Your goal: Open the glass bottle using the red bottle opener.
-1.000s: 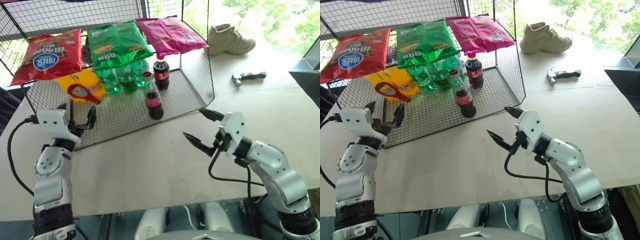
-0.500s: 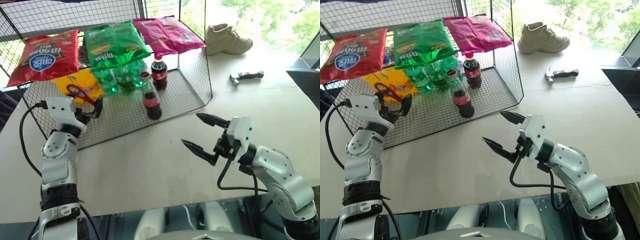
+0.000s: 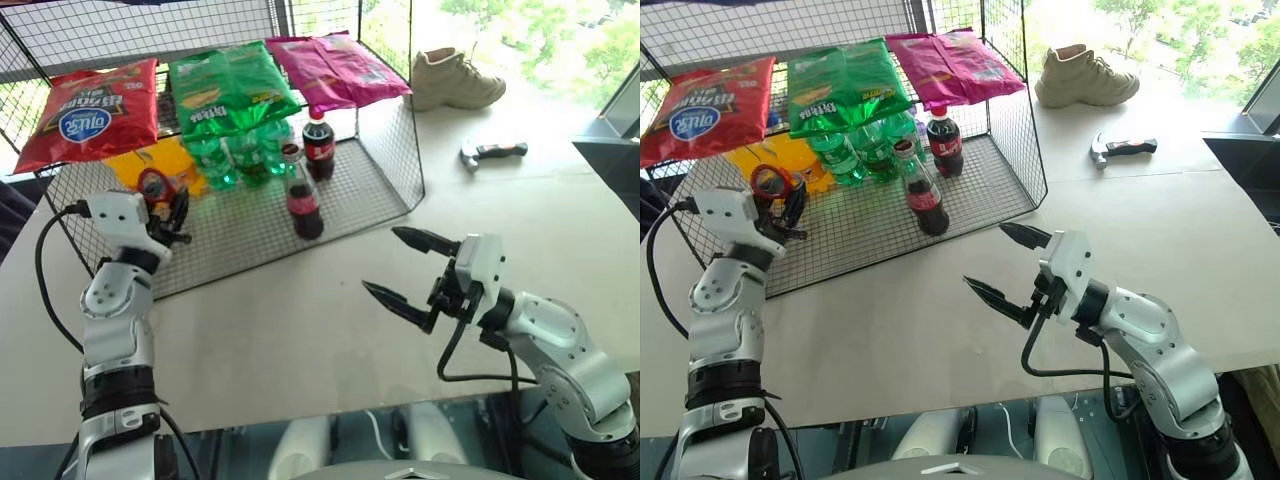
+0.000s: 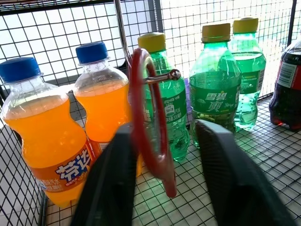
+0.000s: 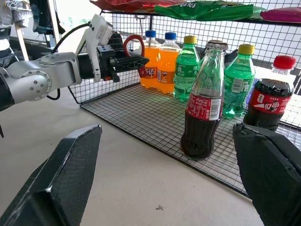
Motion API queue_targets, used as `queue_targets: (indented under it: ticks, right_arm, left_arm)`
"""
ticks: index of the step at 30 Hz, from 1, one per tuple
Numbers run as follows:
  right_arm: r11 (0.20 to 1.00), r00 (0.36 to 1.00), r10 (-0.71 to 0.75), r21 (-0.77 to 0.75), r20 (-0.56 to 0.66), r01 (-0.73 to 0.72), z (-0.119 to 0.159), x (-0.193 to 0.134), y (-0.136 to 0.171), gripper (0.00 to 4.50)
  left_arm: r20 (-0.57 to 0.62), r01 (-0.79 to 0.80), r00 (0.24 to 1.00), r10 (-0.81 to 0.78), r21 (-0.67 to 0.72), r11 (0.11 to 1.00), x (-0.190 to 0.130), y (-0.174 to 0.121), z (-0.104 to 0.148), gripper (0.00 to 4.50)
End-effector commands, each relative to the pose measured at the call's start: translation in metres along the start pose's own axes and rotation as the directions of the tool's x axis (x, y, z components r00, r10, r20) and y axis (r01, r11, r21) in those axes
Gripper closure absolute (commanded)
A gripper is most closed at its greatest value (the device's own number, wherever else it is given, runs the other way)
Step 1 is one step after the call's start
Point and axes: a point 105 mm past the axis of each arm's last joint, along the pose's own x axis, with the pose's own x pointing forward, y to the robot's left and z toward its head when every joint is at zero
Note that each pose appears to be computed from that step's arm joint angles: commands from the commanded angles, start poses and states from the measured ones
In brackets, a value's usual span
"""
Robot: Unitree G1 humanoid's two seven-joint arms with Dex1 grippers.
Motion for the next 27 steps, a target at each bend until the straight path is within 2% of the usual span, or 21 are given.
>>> queue_targets:
  ticks: [1,4,9,14,17,21,25,27]
  right_arm:
    - [0.999,0.999,0.016,-0.040,0.044,-0.015,0.013,0.000,0.000,0.00]
    - [0.999,0.999,0.018,-0.042,0.044,-0.016,0.014,0.000,-0.001,0.00]
    - [0.999,0.999,0.014,-0.045,0.039,-0.013,0.014,0.000,-0.002,0.00]
    - [0.999,0.999,0.005,-0.045,0.040,-0.003,0.014,0.001,-0.003,0.00]
    - [0.999,0.999,-0.004,-0.049,0.039,0.006,0.014,0.001,-0.007,0.00]
    - [0.999,0.999,-0.032,0.000,0.016,0.032,0.009,0.001,-0.017,0.00]
    - [0.994,0.990,0.030,0.106,-0.136,-0.015,-0.019,0.007,-0.012,0.00]
    - [0.964,0.970,0.117,0.258,-0.213,-0.060,-0.032,0.010,-0.003,0.00]
  left_arm:
    - [0.075,-0.008,0.997,0.007,0.012,1.000,-0.003,0.004,0.021,4.43]
    - [0.091,-0.010,0.996,0.012,-0.019,1.000,-0.006,0.003,0.025,4.43]
    - [0.118,0.028,0.993,-0.010,-0.151,0.988,-0.006,-0.003,0.033,4.43]
    - [0.135,0.172,0.982,-0.130,-0.374,0.911,-0.010,-0.029,0.037,4.43]
    - [0.135,0.278,0.961,-0.243,-0.480,0.832,-0.018,-0.049,0.036,4.43]
    - [0.170,0.453,0.878,-0.448,-0.596,0.663,-0.032,-0.088,0.043,4.43]
    - [0.213,0.570,0.762,-0.612,-0.670,0.476,-0.043,-0.125,0.050,4.43]
    - [0.247,0.619,0.676,-0.694,-0.701,0.354,-0.051,-0.146,0.054,4.43]
